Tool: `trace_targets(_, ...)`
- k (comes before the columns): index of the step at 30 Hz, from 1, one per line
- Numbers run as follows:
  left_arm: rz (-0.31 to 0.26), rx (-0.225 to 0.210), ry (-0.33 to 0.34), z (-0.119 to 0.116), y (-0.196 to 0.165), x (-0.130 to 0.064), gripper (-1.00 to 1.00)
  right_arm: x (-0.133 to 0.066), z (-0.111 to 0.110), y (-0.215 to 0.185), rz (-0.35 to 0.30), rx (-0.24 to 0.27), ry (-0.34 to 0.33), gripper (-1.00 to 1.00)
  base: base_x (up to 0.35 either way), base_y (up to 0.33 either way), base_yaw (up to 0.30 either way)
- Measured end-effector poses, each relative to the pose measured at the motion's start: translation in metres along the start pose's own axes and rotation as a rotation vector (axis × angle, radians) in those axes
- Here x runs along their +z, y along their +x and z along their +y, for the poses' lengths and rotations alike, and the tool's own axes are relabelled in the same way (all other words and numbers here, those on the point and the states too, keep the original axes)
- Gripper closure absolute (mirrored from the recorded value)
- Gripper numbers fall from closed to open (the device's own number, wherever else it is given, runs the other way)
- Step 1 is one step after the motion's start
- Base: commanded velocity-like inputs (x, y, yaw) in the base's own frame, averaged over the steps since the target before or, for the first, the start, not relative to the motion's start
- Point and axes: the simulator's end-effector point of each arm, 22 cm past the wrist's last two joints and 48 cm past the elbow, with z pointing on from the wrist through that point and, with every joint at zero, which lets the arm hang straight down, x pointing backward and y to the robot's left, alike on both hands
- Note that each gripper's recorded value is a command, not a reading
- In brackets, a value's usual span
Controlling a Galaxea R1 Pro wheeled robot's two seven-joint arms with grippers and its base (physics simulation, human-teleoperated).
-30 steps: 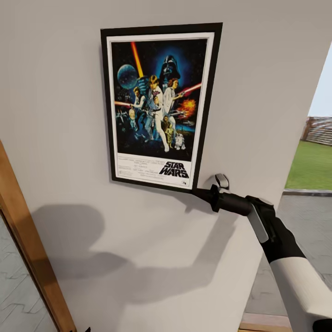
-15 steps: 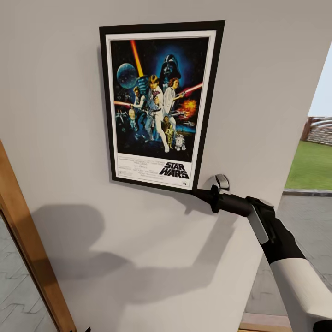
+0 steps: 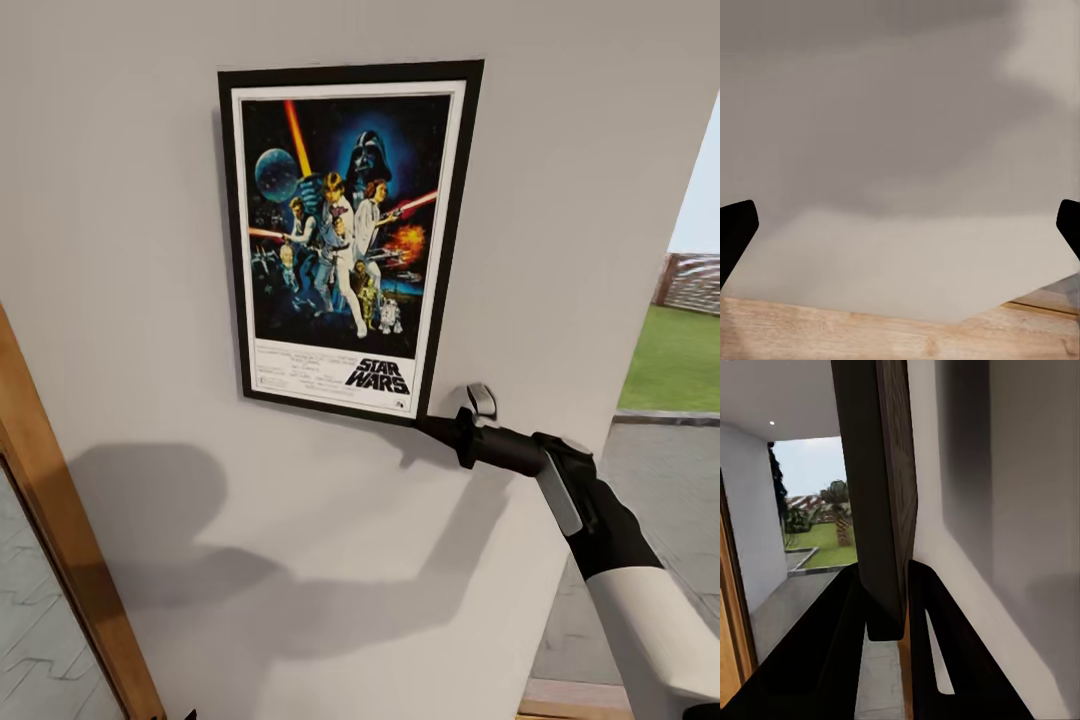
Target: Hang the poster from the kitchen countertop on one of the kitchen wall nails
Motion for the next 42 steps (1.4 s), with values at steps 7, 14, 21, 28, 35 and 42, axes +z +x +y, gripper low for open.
trace_targets(7,0.0,0.0,0.0,0.0,0.0,0.0,-1.0,-0.001,0.001,0.002,-0.006,-0.028,0.001,1.0,0.0,0.0,0.0)
trace_targets(14,0.0,0.0,0.0,0.0,0.0,0.0,-1.0,-0.003,0.002,0.007,-0.005,-0.025,-0.001,1.0,0.0,0.0,0.0)
trace_targets(21,0.0,0.0,0.0,0.0,0.0,0.0,-1.0,-0.004,0.003,0.013,-0.003,-0.017,0.0,1.0,0.0,0.0,0.0)
trace_targets(28,0.0,0.0,0.0,0.0,0.0,0.0,-1.0,-0.006,0.004,0.019,0.004,-0.008,0.003,1.0,0.0,0.0,0.0)
trace_targets(35,0.0,0.0,0.0,0.0,0.0,0.0,-1.0,-0.007,0.004,0.023,0.004,-0.008,0.006,1.0,0.0,0.0,0.0)
trace_targets(42,0.0,0.0,0.001,0.0,0.0,0.0,-1.0,-0.009,0.004,0.026,0.002,-0.022,0.01,1.0,0.0,0.0,0.0)
